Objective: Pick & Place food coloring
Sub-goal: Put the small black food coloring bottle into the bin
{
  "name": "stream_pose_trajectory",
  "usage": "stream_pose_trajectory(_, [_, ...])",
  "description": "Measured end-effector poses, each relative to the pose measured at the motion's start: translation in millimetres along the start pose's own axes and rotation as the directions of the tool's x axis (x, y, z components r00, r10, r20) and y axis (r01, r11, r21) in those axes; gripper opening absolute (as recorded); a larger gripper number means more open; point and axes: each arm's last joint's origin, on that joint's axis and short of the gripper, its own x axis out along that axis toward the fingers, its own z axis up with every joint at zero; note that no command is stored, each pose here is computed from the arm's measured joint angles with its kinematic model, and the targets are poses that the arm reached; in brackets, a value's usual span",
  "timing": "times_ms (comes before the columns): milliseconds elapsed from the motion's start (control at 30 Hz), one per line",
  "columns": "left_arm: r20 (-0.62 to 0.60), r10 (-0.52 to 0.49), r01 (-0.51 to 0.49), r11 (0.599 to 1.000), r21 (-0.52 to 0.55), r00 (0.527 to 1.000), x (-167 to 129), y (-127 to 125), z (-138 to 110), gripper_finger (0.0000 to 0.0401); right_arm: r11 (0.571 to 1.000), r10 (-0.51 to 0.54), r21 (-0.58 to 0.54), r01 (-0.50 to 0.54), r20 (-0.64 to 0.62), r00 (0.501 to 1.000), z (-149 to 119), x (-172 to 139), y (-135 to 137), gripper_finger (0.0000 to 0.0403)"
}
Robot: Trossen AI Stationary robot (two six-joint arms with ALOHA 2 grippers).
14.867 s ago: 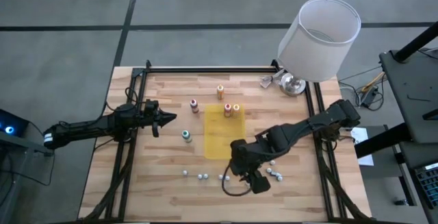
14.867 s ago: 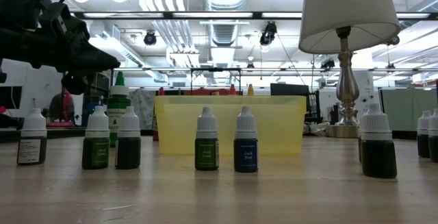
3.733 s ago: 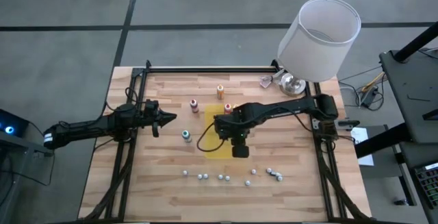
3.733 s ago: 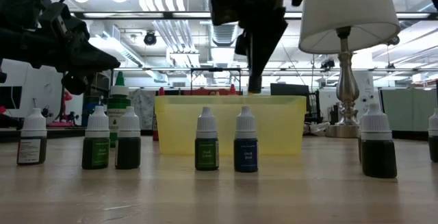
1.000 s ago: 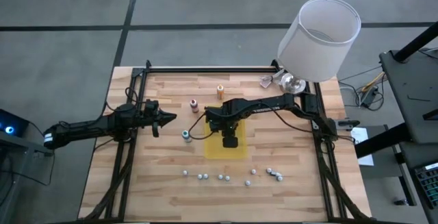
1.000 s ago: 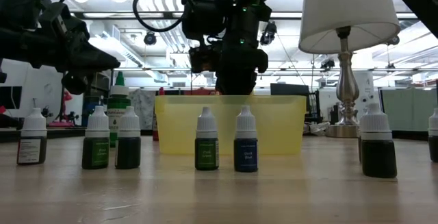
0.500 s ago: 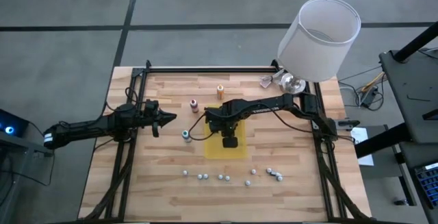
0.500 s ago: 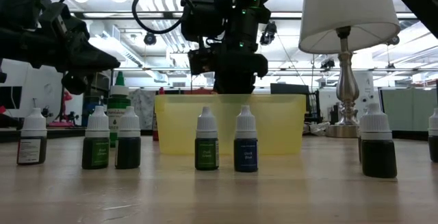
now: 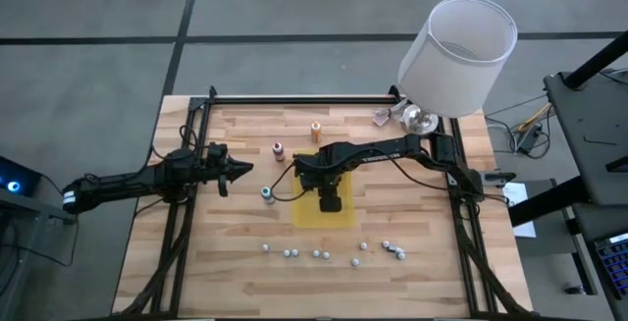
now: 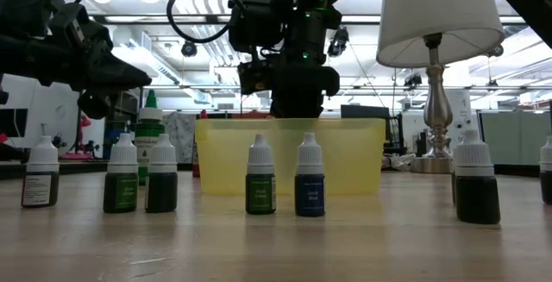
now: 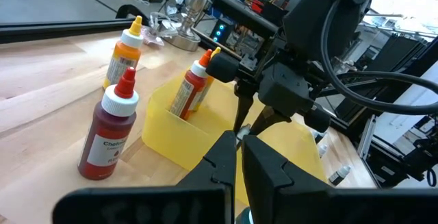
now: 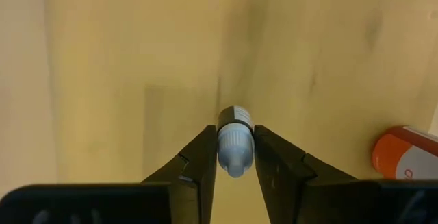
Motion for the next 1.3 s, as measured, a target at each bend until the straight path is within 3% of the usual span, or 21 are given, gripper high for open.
stream_pose_trajectory(367, [0.000,0.000,0.000,1.000,0.000,1.000,0.0,0.0,0.0,0.0000,1.000,0.001,0.001,-0.001,-0.006,1.000,-0.5,0.6,0.2,0.0077])
stream_pose_trajectory(933, [0.000,0.000,0.000,1.000,0.000,1.000,0.0,0.0,0.0,0.0000,1.000,0.004,-0.001,-0.004,-0.004,1.000,-0.5,0.0,0.8,0.0116])
stream_pose_trajectory(1300, [0.000,0.000,0.000,1.000,0.000,1.000,0.0,0.0,0.0,0.0000,1.000,0.014,-0.003,-0.014,0.022,1.000,4.6,-28.6,4.7,0.0107])
